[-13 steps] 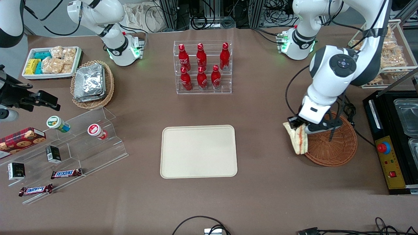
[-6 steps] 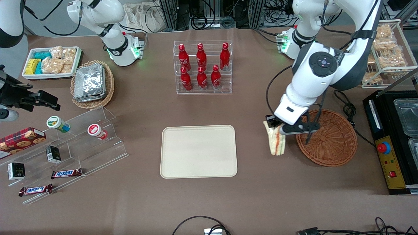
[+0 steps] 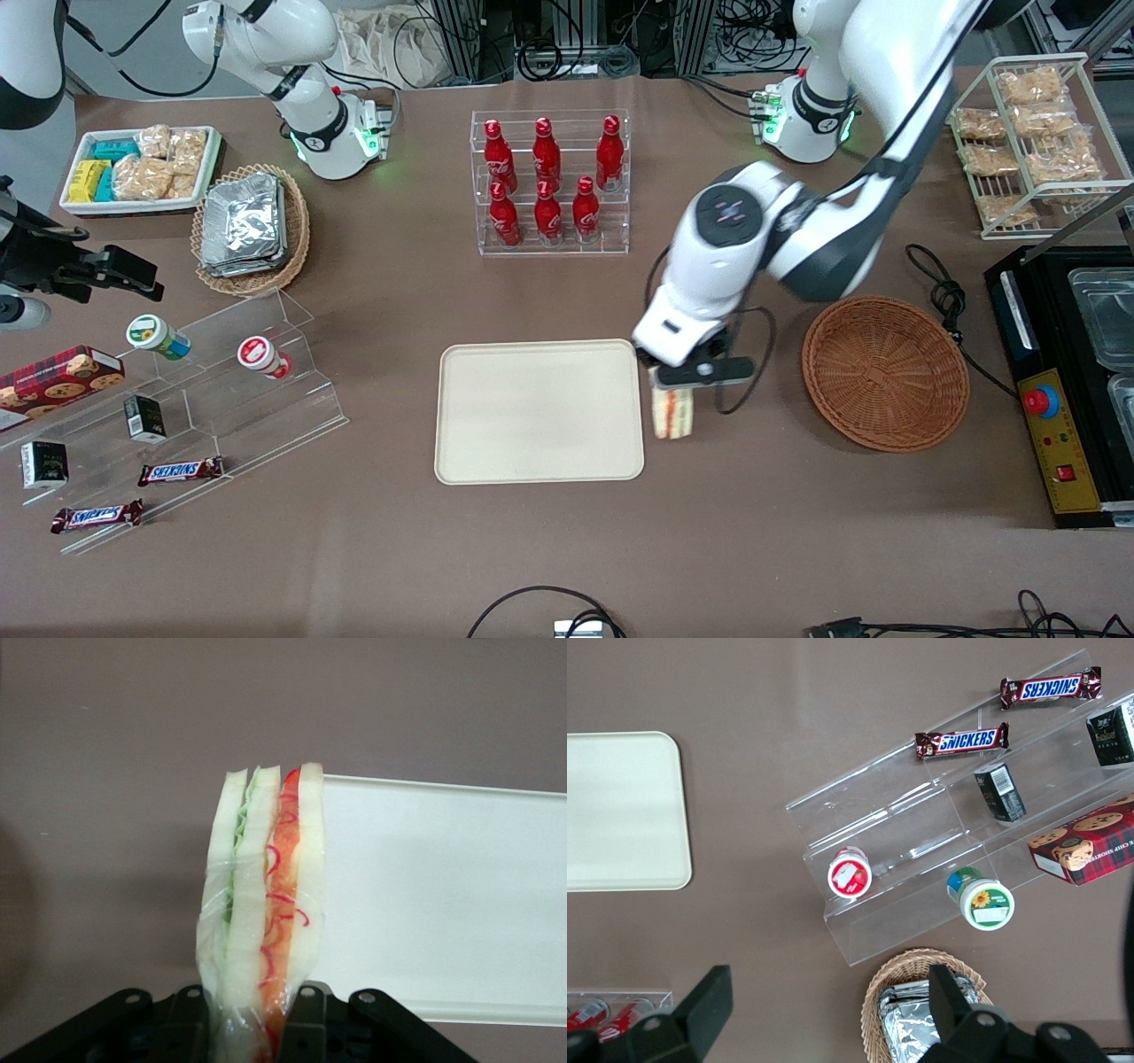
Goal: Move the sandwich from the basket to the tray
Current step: 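Carry the held sandwich from the basket over the cream tray, then lower the sandwich onto the tray and open the left gripper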
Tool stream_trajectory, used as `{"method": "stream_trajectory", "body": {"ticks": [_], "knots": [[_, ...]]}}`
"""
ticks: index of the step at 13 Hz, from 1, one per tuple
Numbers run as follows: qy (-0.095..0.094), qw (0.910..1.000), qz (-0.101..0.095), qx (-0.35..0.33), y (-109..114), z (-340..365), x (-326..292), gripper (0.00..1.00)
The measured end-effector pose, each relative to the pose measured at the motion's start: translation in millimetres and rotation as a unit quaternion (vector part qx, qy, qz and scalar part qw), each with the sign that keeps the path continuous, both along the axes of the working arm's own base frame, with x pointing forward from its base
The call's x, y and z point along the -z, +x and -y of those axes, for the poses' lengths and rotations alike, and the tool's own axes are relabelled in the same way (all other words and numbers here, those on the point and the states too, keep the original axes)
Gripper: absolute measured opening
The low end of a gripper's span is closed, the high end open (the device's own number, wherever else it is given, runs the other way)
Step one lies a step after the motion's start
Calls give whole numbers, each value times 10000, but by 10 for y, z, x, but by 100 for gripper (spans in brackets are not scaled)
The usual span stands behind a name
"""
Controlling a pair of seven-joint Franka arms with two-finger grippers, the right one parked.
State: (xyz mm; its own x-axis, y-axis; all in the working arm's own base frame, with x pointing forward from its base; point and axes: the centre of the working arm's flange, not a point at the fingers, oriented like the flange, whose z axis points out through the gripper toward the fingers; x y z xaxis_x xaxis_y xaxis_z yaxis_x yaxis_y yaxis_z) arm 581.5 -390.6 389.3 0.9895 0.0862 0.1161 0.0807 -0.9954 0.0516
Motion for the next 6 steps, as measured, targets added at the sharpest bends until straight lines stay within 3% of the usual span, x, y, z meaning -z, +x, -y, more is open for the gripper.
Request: {"method": "stream_trajectory", "body": {"ticks": [6], "knots": [[-75, 9991, -367, 173, 147, 439, 710, 18]]}}
